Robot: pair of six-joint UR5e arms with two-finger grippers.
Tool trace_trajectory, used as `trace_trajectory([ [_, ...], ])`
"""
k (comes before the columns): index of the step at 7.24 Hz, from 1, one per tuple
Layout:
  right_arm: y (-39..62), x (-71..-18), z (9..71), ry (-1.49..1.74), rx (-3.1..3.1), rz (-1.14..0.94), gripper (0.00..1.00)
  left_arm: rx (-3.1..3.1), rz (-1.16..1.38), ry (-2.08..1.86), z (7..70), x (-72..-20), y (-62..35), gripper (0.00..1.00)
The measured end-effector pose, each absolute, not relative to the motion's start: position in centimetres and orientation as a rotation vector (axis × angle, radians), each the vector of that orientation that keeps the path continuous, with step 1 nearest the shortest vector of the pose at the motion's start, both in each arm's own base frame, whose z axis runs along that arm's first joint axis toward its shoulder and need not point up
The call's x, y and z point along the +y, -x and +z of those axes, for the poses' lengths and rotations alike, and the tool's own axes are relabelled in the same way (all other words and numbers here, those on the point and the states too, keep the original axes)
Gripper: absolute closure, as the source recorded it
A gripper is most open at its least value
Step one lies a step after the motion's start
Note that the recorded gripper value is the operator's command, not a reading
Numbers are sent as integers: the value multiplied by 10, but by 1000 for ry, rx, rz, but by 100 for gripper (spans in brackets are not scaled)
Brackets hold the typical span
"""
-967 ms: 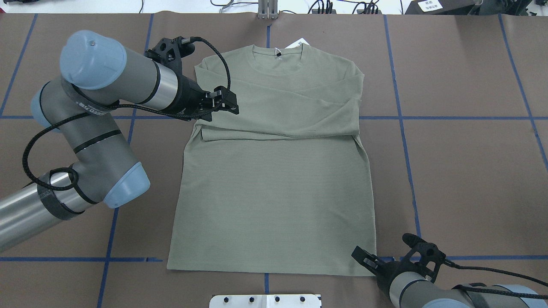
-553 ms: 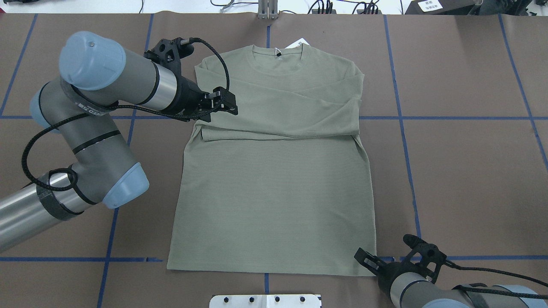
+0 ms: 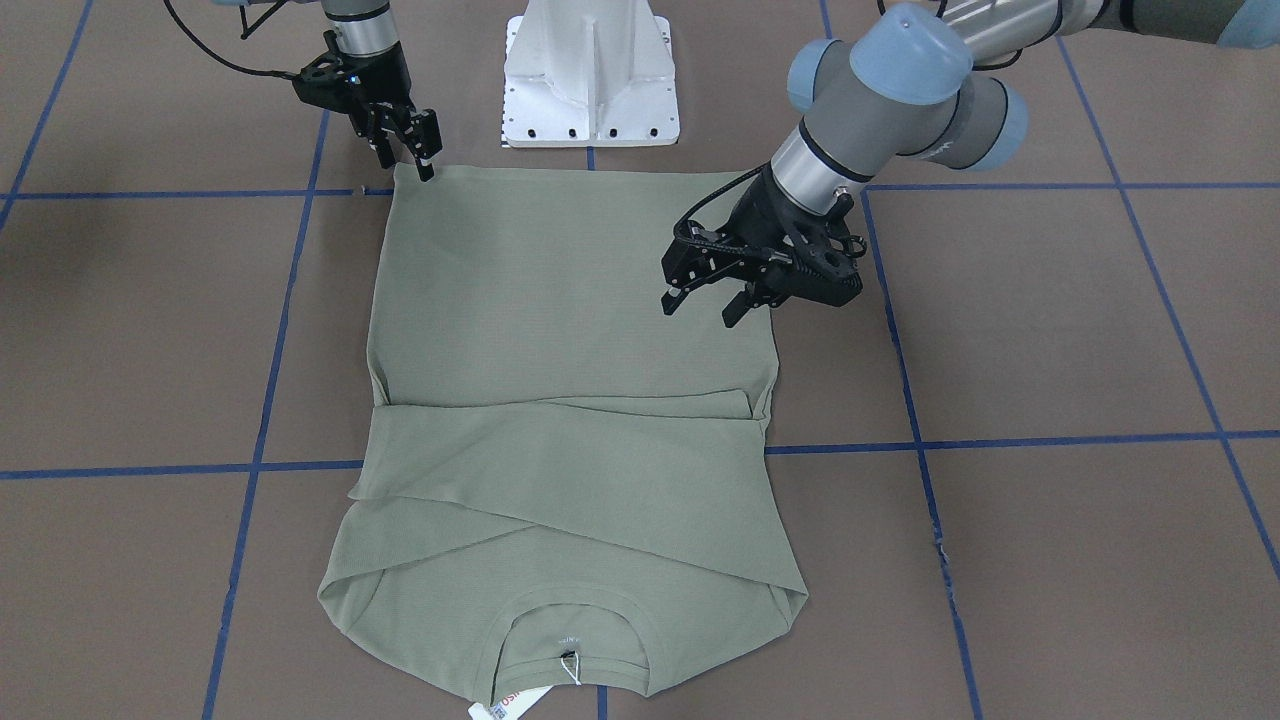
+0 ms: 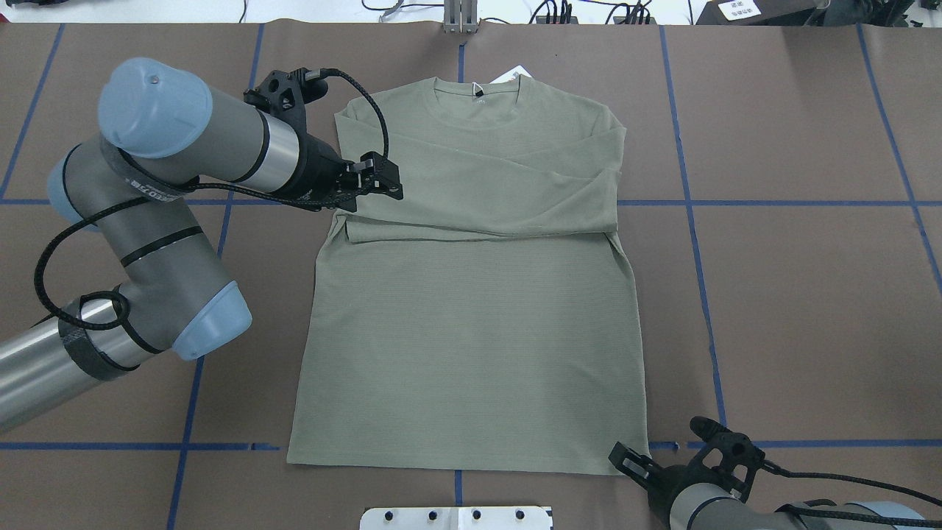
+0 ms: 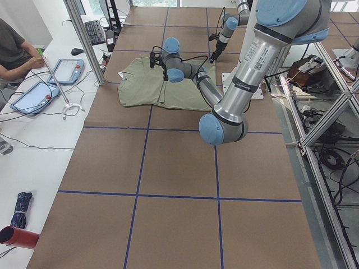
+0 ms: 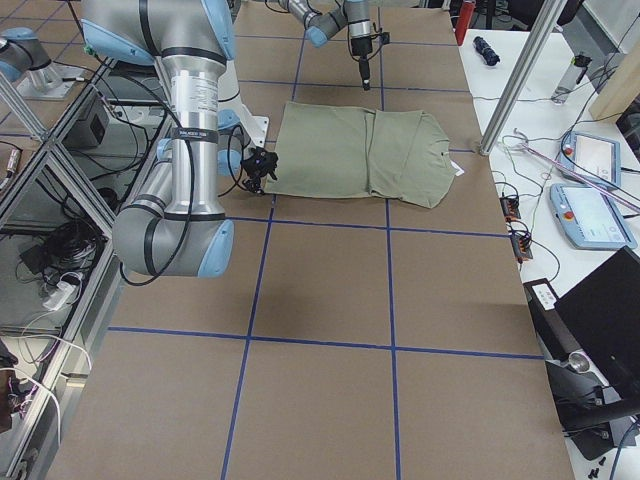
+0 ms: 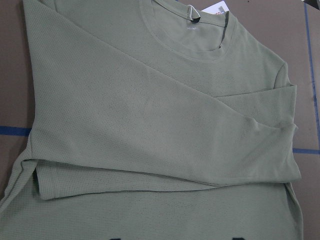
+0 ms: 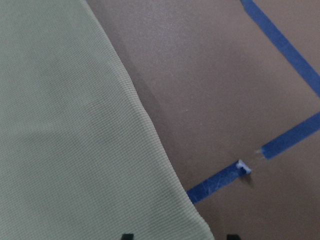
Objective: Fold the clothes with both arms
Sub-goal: 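Move the left gripper down to the hem corner nearest the robot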
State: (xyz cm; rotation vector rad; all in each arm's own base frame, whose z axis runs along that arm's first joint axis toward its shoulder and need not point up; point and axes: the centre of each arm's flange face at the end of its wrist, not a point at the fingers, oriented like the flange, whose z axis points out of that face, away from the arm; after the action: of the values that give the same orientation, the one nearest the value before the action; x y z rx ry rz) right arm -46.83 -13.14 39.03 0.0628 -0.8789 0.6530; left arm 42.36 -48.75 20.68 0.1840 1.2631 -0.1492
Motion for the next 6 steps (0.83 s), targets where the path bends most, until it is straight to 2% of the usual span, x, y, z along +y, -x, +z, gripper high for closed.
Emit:
trace_trajectory([
  [1, 468, -131, 391, -63, -878, 653, 100, 1262, -149, -183, 207, -487, -424, 21],
  [4, 466, -130, 387, -47, -881, 650, 100, 1251, -162, -165, 217, -486, -424, 21],
  [6, 452, -131, 370, -22, -909, 649, 100, 1247, -245, -72, 231, -462, -424, 21],
])
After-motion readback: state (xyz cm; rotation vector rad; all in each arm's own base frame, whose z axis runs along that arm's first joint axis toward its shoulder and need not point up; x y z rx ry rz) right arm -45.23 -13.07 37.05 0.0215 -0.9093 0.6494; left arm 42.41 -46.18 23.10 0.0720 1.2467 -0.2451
